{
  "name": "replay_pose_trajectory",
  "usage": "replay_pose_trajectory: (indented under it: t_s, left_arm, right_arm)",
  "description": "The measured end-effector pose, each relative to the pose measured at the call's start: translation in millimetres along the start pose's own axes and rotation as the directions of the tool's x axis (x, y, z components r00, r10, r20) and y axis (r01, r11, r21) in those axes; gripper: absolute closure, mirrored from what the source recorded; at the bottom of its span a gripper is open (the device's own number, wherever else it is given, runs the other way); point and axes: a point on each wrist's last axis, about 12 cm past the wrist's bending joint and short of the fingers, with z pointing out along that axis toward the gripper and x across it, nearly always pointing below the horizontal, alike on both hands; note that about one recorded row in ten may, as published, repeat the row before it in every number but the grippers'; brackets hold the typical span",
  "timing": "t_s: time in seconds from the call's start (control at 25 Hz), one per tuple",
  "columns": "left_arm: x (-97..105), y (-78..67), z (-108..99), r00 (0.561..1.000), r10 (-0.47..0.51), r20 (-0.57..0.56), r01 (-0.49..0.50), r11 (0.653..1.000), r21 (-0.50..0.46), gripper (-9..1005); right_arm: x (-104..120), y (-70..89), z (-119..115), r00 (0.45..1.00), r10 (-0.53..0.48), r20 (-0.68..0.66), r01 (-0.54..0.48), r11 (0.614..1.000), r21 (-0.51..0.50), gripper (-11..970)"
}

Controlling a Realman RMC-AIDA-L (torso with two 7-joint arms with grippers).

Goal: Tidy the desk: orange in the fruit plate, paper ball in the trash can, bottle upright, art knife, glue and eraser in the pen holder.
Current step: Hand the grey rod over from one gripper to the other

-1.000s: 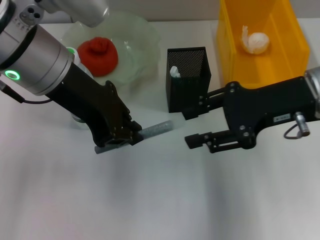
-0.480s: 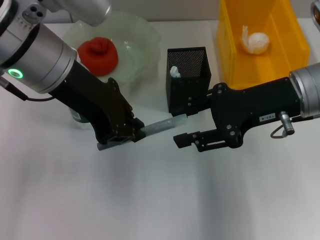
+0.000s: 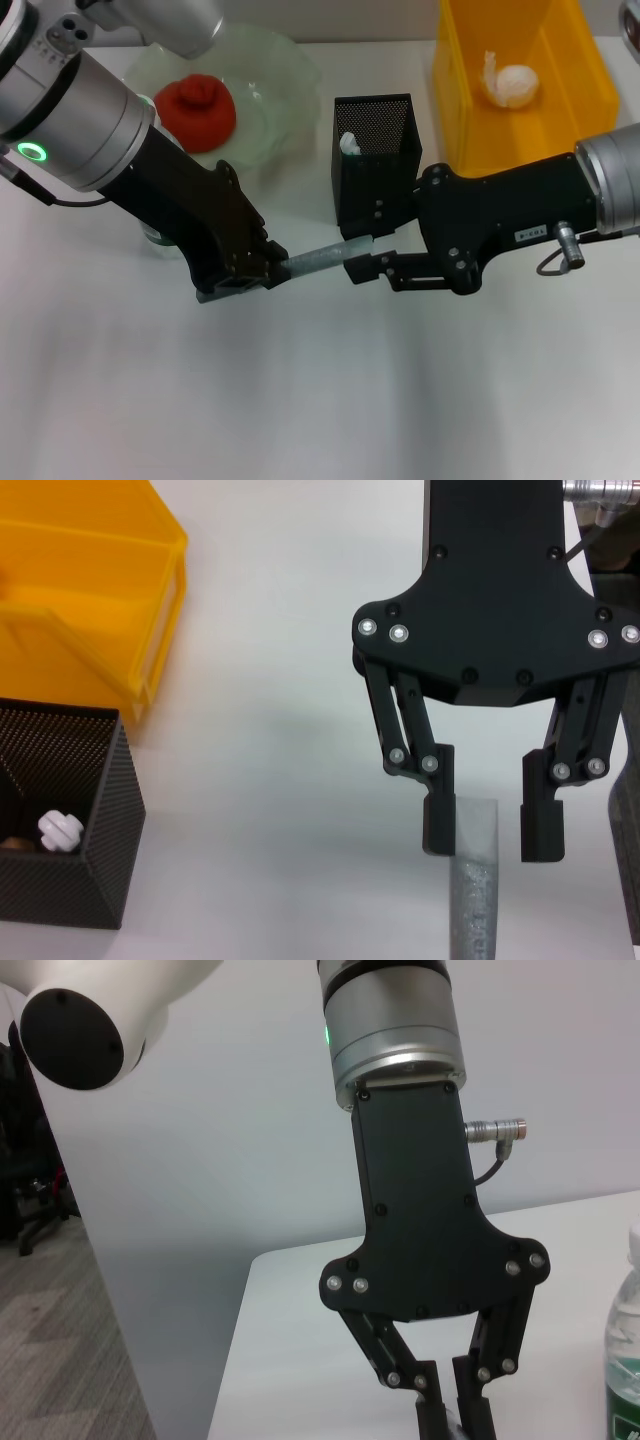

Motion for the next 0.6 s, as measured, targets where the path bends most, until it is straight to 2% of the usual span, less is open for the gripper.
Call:
replay_pose_trajectory:
  t_s: [0.16, 0.4, 0.6]
  left_arm:
    - [0.1, 0.0, -0.1, 1.000, 0.000, 0.001, 0.000, 1.000, -0.001, 839]
    - [-0.2, 0.2, -0.4, 1.000, 0.000, 0.002, 0.000, 1.000, -0.003, 832]
    - [-0.9, -0.1, -0.9, 1.000, 0.003, 0.003, -0.003, 1.000, -0.006, 826]
  right_arm:
    - [1.0, -0.2, 1.2, 1.000, 0.004, -0.003, -0.004, 1.000, 0.000, 648]
    - [0.9, -0.3, 1.1, 1.000, 0.004, -0.001, -0.004, 1.000, 0.001, 644]
    - [0.9, -0.4, 1.1, 1.000, 0.004, -0.001, -0.004, 1.000, 0.002, 715]
